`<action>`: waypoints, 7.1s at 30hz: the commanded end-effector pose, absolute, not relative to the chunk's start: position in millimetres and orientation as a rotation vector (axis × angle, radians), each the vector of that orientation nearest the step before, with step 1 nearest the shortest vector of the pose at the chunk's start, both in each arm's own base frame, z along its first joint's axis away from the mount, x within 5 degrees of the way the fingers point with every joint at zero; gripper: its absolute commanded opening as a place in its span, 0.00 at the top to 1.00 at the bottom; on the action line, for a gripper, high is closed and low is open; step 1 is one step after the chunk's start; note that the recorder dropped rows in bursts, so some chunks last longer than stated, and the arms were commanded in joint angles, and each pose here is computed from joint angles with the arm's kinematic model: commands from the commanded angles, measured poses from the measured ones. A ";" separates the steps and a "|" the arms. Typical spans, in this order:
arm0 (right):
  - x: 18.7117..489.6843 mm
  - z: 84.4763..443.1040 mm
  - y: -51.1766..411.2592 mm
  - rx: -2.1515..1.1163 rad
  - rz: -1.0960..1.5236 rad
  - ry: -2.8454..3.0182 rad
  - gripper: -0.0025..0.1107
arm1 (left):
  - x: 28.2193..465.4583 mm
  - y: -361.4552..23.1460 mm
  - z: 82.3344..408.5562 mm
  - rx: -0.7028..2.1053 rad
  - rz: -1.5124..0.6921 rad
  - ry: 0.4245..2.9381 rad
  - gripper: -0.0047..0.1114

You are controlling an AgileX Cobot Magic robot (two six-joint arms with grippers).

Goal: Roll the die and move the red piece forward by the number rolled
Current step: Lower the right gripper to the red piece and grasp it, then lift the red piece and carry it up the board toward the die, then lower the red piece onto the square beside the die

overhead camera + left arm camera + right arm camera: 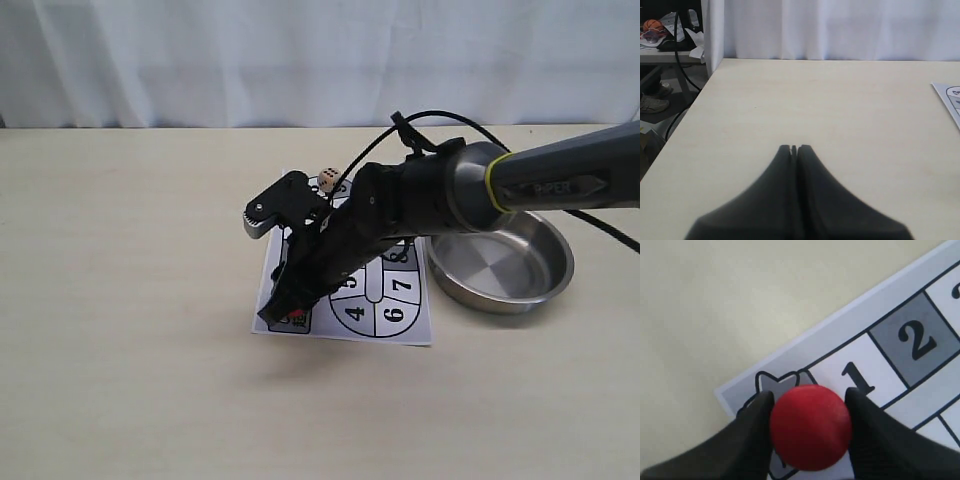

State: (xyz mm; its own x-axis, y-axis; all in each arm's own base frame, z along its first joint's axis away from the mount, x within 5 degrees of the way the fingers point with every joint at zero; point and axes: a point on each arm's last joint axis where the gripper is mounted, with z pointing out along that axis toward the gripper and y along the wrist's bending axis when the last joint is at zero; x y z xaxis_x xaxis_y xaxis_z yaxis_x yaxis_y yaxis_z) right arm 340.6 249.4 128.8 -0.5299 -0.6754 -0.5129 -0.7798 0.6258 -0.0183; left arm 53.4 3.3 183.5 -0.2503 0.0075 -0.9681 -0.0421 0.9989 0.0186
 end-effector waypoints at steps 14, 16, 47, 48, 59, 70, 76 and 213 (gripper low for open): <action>355.2 152.1 252.5 -0.920 0.284 2.228 0.94 | 53.7 3.3 183.4 -0.031 0.042 1.813 0.96; 357.1 147.2 251.1 -0.914 0.278 2.235 0.94 | 53.7 3.3 183.4 -0.031 0.042 1.813 0.96; 397.3 133.0 242.3 -0.731 0.301 2.295 0.94 | 53.7 3.3 183.4 -0.031 0.042 1.813 0.96; 397.3 126.0 241.1 -0.736 0.299 2.318 0.94 | 53.7 3.3 183.4 -0.031 0.042 1.813 0.96; 402.2 120.7 244.9 -0.746 0.306 2.333 0.94 | 53.7 3.3 183.4 -0.031 0.042 1.813 0.96; 437.2 151.4 231.3 -0.579 0.345 2.291 0.94 | 53.7 3.3 183.4 -0.031 0.042 1.813 0.96; 438.0 118.5 230.5 -0.591 0.333 2.363 0.94 | 53.7 3.3 183.4 -0.031 0.042 1.813 0.96; 517.6 123.8 182.8 -0.515 0.290 2.239 0.94 | 53.7 3.3 183.4 -0.031 0.042 1.813 0.96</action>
State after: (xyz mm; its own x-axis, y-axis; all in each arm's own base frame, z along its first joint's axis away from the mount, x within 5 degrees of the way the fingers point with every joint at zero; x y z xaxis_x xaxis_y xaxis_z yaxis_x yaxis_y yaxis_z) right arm 515.9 182.8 120.0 -0.6204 -0.2585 -0.7405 -0.4482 0.8916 0.0642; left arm 53.4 3.3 183.5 -0.2503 0.0075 -0.9681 -0.0421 0.9989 0.0186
